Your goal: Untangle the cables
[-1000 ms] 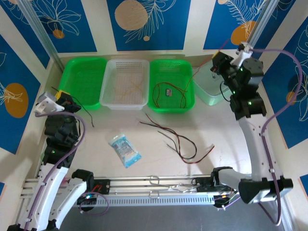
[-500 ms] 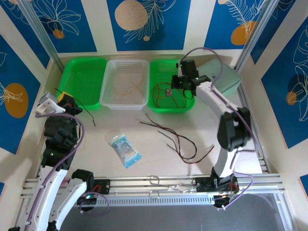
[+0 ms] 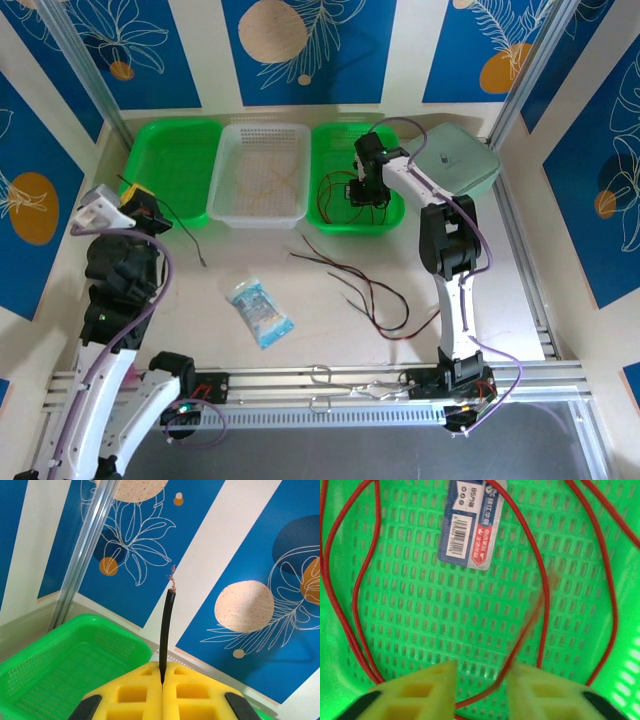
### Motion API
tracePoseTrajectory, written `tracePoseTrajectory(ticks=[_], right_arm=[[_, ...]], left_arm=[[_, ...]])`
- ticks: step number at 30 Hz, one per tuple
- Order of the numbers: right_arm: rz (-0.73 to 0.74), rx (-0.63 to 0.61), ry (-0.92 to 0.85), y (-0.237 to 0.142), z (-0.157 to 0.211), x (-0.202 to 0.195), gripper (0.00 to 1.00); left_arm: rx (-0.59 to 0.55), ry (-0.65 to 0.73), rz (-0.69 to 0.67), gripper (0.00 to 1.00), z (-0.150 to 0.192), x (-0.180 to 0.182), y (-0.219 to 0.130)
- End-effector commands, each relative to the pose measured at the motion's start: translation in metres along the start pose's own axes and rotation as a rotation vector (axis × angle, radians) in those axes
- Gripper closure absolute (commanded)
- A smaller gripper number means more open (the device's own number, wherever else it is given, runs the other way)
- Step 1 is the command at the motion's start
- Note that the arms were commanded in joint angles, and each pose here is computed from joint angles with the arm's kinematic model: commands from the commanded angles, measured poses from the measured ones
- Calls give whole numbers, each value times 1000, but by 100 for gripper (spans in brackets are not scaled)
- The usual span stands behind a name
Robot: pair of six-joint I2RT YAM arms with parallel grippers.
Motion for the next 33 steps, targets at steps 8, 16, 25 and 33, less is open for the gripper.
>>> tracePoseTrajectory(ticks=[8,16,25,33], right_arm=[[-16,-216,-34,-112,-1,2,26],[-54,-304,-11,-156,9,-6,12],[-73,-277,-2,-157,24,-10,12],[-98,-261,13,-160,34,-15,12]], left_arm=[[-78,108,102,100,-46,-19,6],[-135,247,174,100,-90,-46,31],[-202,401,158,100,-132,-72,86],[-219,409,124,100,-155,-64,146]])
Point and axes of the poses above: each hand's point on the last joint's axis, 136 mm out from that joint toward the fingers, its own y axis out along the fingers, its own x axis along the line the jaws close on, z = x × y, the point moved 10 cm from there along -y, back along the fingers, and after that the axes turned 13 degrees about y, right-handed, at the moved point
